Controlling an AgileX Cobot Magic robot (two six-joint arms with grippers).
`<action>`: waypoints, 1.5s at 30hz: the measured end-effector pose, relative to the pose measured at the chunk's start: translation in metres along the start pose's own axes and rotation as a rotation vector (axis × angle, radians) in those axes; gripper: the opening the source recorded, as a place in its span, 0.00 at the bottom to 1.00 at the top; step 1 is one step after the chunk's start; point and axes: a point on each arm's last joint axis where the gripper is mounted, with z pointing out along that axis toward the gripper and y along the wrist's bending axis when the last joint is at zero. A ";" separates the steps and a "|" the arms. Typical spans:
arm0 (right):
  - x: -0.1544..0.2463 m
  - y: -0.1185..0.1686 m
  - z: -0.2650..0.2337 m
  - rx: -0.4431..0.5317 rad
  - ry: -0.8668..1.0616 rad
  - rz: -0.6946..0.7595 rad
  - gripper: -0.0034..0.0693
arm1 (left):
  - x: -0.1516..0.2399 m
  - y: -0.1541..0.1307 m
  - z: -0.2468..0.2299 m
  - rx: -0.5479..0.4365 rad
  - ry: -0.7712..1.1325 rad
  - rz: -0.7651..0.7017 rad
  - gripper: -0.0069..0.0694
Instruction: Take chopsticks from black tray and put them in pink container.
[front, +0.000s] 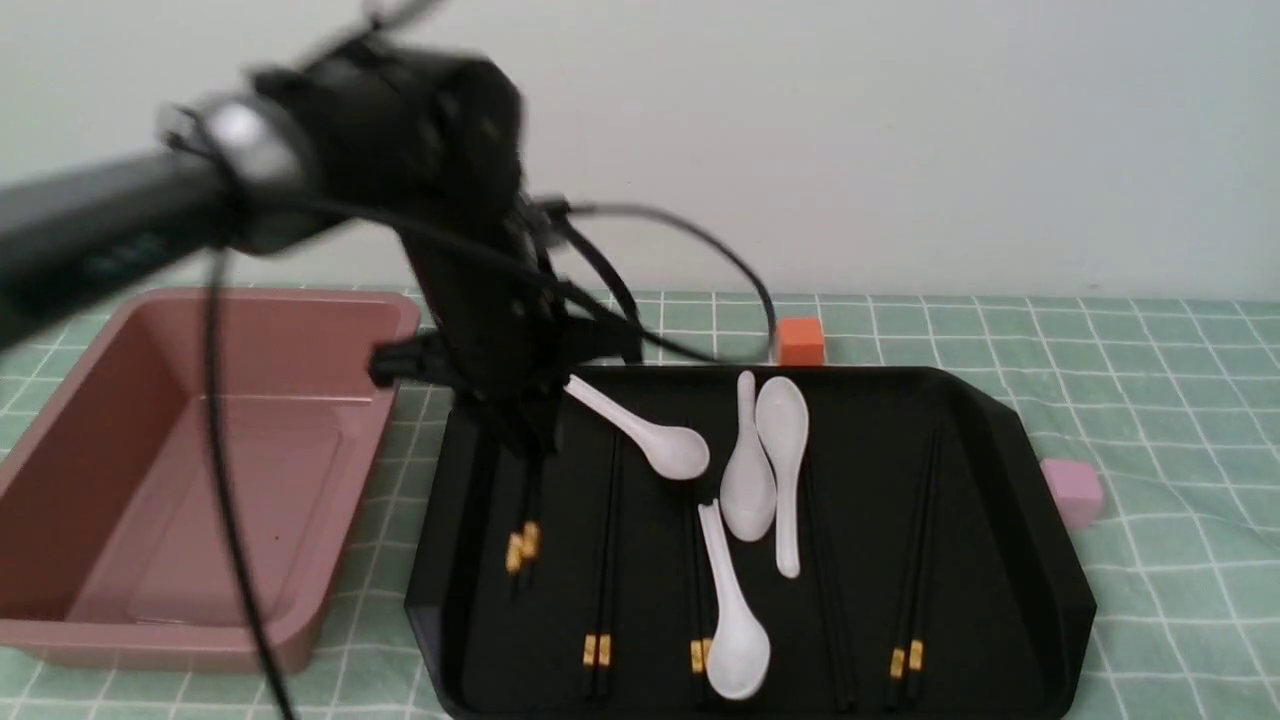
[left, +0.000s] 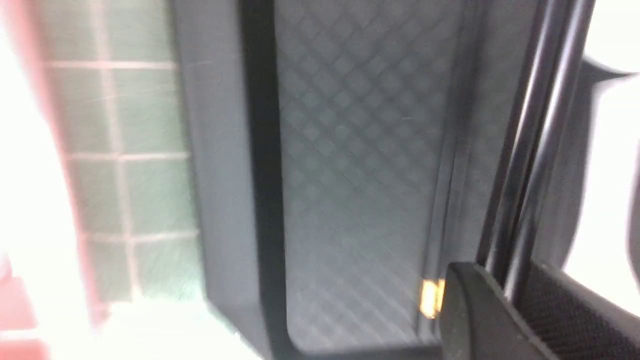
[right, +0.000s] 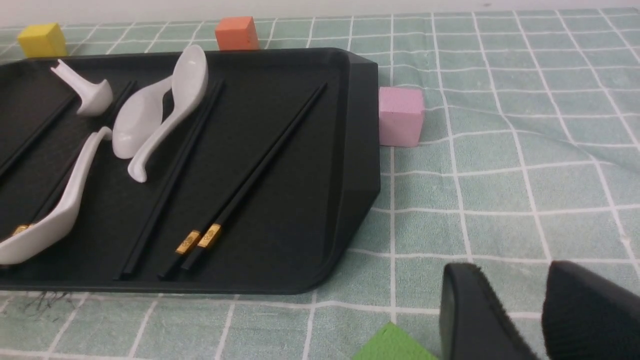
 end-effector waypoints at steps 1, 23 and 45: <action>0.000 0.000 0.000 0.000 0.000 0.000 0.38 | -0.002 0.010 -0.017 0.009 -0.024 -0.018 0.22; 0.000 0.000 0.000 0.000 0.000 0.000 0.38 | -0.027 0.205 0.015 -0.196 -0.139 -0.285 0.31; 0.000 0.000 0.000 0.000 0.000 0.000 0.38 | 0.085 0.167 -0.120 -0.063 -0.250 -0.200 0.07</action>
